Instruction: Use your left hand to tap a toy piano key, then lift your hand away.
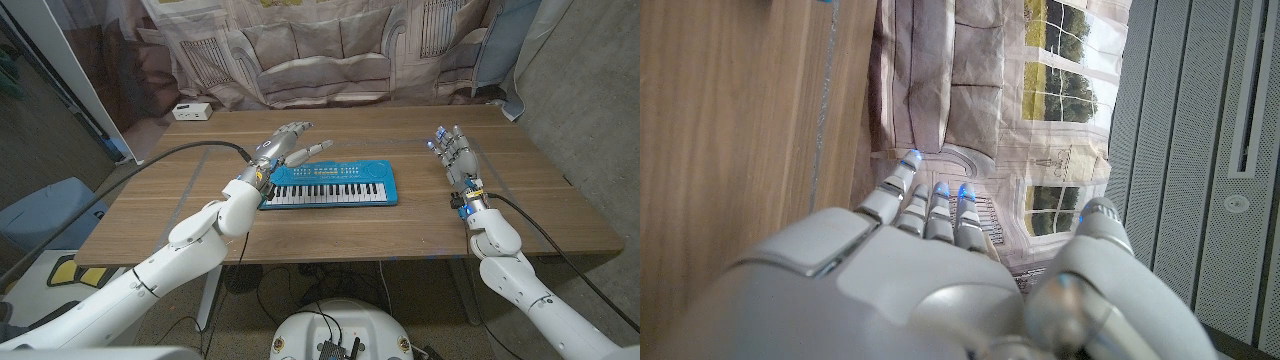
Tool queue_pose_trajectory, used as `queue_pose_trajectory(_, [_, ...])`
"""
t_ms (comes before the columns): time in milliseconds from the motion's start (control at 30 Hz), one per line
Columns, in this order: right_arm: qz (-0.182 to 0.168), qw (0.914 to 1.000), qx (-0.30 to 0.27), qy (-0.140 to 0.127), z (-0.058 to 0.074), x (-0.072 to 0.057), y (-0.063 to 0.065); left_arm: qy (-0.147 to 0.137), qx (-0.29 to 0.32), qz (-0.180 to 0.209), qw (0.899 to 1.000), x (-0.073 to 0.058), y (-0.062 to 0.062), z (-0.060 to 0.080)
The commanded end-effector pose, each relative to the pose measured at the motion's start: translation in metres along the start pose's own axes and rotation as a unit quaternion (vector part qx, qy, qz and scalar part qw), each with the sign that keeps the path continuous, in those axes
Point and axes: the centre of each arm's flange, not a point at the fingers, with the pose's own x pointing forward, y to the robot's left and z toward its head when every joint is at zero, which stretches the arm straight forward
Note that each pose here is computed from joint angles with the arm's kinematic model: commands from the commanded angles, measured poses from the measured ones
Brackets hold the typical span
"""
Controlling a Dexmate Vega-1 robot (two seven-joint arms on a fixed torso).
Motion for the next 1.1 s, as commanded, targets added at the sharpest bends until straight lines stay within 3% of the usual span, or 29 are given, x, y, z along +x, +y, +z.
queue_pose_trajectory(33, [0.011, 0.9999, -0.005, 0.011, 0.003, 0.013, -0.009, -0.007, -0.094, 0.01, 0.995, 0.008, -0.003, -0.012])
queue_pose_trajectory(533, [0.019, 0.9997, -0.012, 0.014, 0.007, 0.026, -0.019, -0.006, -0.189, 0.015, 0.982, 0.018, -0.005, -0.029])
queue_pose_trajectory(700, [0.03, 0.9992, -0.004, 0.027, 0.001, 0.029, -0.029, -0.009, -0.266, 0.022, 0.964, 0.018, -0.013, -0.042])
queue_pose_trajectory(933, [0.048, 0.9985, -0.009, 0.025, 0.0, 0.034, -0.037, -0.002, -0.295, 0.025, 0.955, 0.015, -0.021, -0.04])
queue_pose_trajectory(1100, [0.043, 0.9988, -0.009, 0.019, 0.002, 0.034, -0.034, -0.001, -0.299, 0.022, 0.954, 0.013, -0.019, -0.04])
